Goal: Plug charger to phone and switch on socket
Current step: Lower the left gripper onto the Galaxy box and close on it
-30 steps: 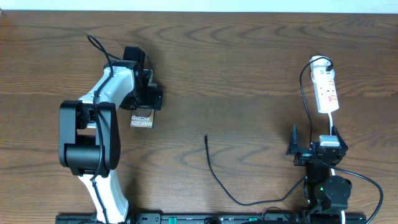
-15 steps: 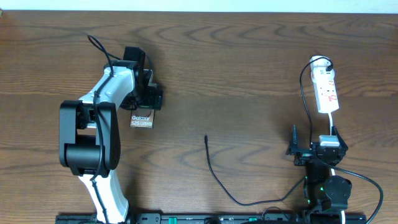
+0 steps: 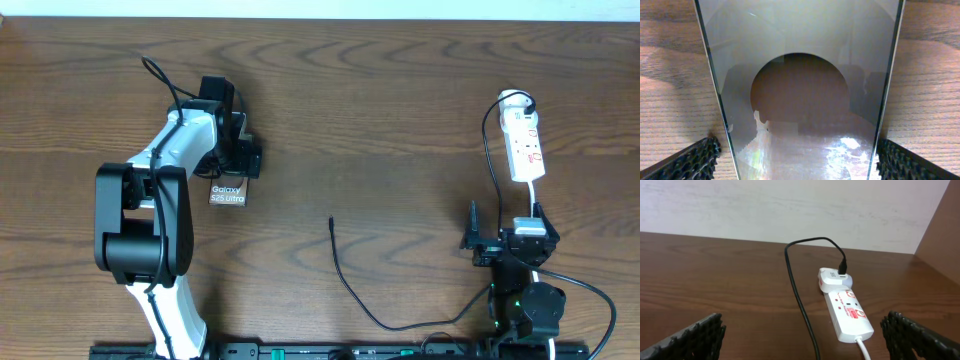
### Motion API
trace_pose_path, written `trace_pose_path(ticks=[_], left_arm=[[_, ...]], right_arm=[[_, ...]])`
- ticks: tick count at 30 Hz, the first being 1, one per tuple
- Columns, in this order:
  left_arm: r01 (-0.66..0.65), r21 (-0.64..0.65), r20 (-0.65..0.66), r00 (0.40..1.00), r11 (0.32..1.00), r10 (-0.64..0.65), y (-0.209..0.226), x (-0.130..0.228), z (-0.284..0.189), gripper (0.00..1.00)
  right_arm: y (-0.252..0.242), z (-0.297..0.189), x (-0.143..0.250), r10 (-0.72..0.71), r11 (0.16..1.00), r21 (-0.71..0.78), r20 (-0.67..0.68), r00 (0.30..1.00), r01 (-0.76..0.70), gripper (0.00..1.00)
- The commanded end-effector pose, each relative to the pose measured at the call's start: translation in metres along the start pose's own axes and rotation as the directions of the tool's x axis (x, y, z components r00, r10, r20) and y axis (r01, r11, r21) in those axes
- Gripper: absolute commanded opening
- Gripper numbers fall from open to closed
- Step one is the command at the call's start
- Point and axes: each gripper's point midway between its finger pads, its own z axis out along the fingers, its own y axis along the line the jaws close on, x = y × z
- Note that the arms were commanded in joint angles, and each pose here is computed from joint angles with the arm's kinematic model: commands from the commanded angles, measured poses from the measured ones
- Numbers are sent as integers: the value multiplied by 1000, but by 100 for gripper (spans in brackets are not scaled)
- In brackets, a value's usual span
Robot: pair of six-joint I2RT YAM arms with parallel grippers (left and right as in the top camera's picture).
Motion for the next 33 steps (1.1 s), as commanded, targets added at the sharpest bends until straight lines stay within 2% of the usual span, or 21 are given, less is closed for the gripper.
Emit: trace_pose_path(ticks=[1, 17, 23, 33], left_arm=[[-1, 23, -72, 997, 1000, 2, -3, 21, 16, 99], [-1, 23, -68, 998, 1000, 3, -3, 20, 16, 99], [-1, 23, -68, 998, 1000, 3, -3, 20, 16, 87], [-1, 23, -68, 998, 1000, 3, -3, 20, 16, 83]], right_arm=[[-1, 0, 1, -13, 1000, 5, 0, 1000, 13, 99], [-1, 0, 1, -13, 1000, 5, 0, 1000, 13, 99], [-1, 0, 1, -13, 1000, 5, 0, 1000, 13, 99], [-1, 0, 1, -13, 1000, 5, 0, 1000, 13, 99]])
